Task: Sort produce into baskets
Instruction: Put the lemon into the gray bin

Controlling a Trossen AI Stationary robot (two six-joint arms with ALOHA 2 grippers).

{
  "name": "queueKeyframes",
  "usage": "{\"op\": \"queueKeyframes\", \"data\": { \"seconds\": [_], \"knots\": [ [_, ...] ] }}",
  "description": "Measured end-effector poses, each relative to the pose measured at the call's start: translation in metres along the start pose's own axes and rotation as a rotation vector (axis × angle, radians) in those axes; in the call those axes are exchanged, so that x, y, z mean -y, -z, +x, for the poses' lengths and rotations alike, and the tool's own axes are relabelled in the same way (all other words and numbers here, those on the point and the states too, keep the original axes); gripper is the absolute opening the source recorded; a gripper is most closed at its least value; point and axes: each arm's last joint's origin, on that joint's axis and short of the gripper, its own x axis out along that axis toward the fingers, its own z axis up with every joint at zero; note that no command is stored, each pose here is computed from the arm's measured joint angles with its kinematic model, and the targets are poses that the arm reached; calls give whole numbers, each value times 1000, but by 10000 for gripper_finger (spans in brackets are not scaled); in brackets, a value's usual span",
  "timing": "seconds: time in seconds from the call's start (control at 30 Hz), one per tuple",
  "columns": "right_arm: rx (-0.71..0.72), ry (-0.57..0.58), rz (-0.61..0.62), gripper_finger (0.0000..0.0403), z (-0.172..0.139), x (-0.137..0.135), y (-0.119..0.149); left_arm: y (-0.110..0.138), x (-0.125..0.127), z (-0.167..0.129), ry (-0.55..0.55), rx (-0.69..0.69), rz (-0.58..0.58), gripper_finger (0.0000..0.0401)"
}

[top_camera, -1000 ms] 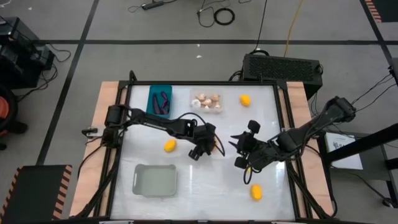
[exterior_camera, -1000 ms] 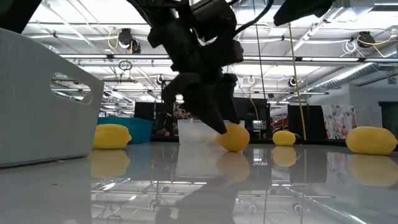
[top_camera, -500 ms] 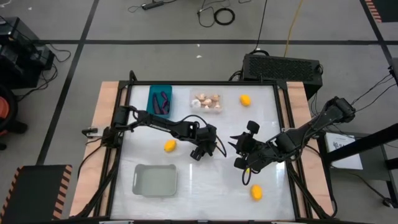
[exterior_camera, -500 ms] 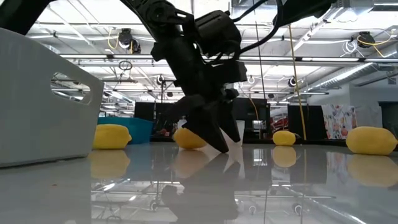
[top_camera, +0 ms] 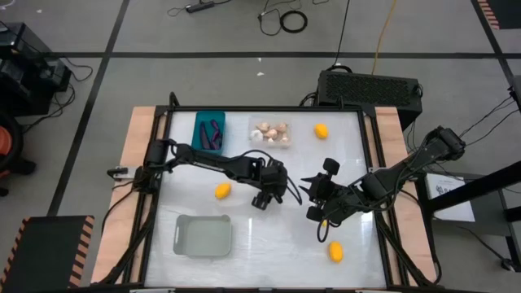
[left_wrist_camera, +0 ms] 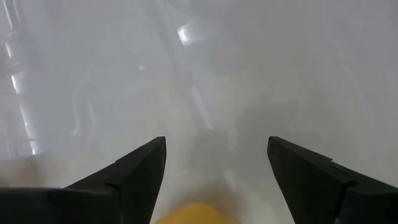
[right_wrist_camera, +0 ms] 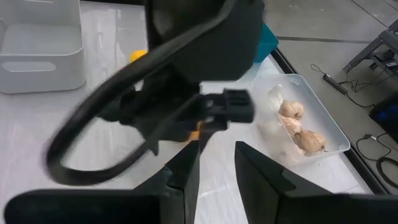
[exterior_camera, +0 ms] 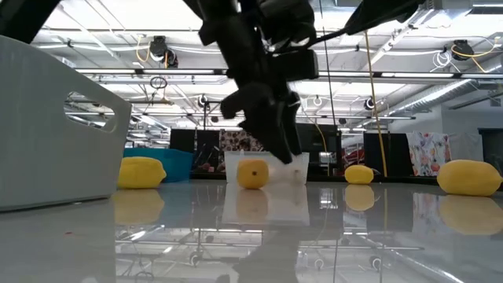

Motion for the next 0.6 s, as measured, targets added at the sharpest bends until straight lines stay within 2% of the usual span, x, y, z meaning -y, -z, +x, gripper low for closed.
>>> {"op": "queueKeyframes", "data": {
  "seconds": [0.13, 0.27, 0.3, 0.47, 0.6],
  "knots": [
    [-1, -3, 9, 93, 0, 0, 0, -1, -7, -7, -2, -21, -58, 290],
    [-25, -51, 17, 93, 0, -2, 1, 3, -18, -11, -23, -20, -296, 290],
    [-30, -60, 17, 93, 0, -2, 1, 6, -20, -11, -21, -37, -325, 290],
    [-33, -68, 18, 93, 0, -2, 1, 14, -15, -16, -6, -140, -246, 290],
    [-33, -68, 14, 93, 0, -2, 1, 10, -19, -28, -36, -98, -327, 290]
  ]
}}
